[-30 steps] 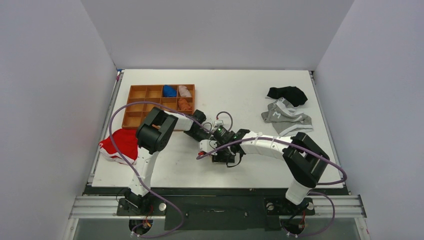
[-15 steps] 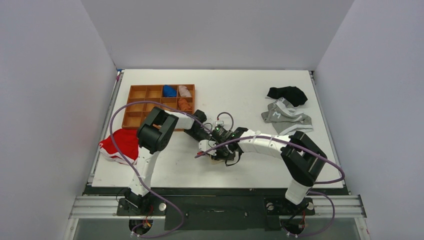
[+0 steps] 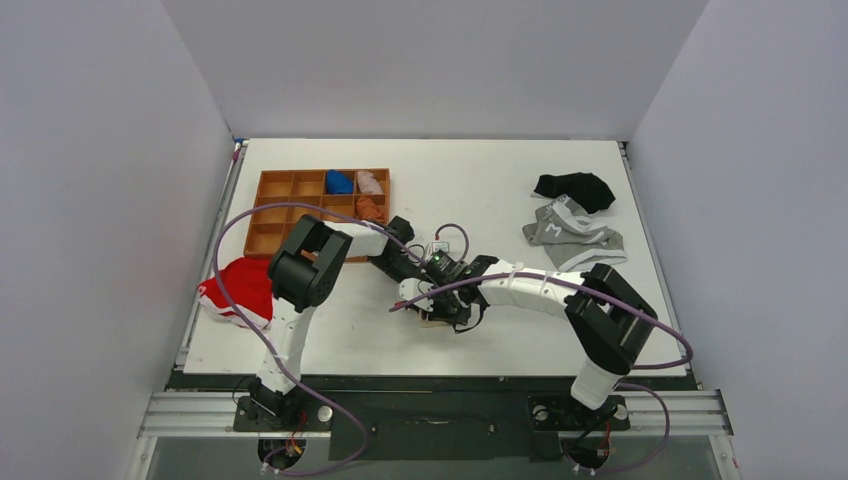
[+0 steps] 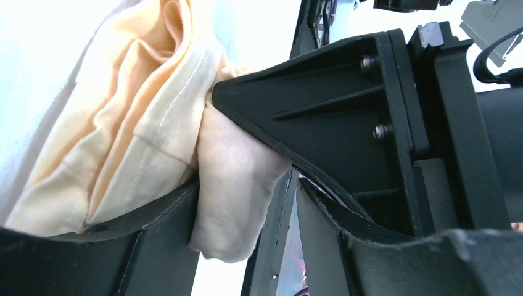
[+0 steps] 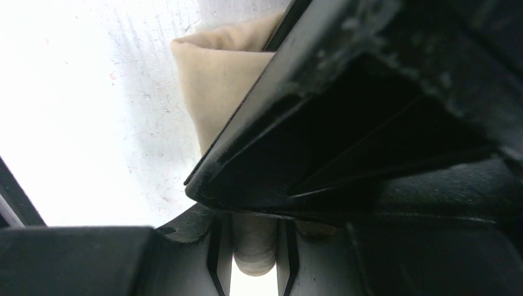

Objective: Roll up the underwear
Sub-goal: Roll the underwear to the center of the board.

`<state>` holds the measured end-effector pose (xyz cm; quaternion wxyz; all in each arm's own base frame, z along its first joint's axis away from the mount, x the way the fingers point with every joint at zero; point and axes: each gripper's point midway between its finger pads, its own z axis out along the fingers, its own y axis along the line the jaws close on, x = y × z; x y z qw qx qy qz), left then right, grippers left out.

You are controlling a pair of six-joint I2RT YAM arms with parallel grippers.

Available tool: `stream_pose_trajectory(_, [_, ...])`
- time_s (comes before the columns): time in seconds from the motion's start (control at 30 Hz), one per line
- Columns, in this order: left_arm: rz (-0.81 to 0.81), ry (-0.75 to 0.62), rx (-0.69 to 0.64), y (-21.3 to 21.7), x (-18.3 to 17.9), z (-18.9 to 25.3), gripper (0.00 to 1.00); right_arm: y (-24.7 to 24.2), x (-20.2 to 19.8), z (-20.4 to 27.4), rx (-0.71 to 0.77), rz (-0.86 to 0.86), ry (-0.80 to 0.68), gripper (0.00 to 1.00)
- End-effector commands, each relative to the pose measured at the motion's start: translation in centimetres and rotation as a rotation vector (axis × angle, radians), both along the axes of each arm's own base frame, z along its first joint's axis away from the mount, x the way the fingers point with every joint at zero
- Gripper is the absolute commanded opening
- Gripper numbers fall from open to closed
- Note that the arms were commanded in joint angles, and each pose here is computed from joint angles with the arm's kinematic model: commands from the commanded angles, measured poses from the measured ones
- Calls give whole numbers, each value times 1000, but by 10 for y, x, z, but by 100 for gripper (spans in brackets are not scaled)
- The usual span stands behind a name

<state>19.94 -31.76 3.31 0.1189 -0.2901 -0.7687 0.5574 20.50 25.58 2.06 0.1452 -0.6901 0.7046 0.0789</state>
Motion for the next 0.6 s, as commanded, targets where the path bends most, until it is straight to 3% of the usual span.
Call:
stream_pose_trajectory(0.0, [-24, -173, 159, 21, 15, -30, 53, -23, -33, -5, -57, -18, 121, 0])
stream_pose_trajectory(0.57, [8, -199, 254, 57, 33, -15, 54, -29, -37, -6, -47, -49, 168, 0])
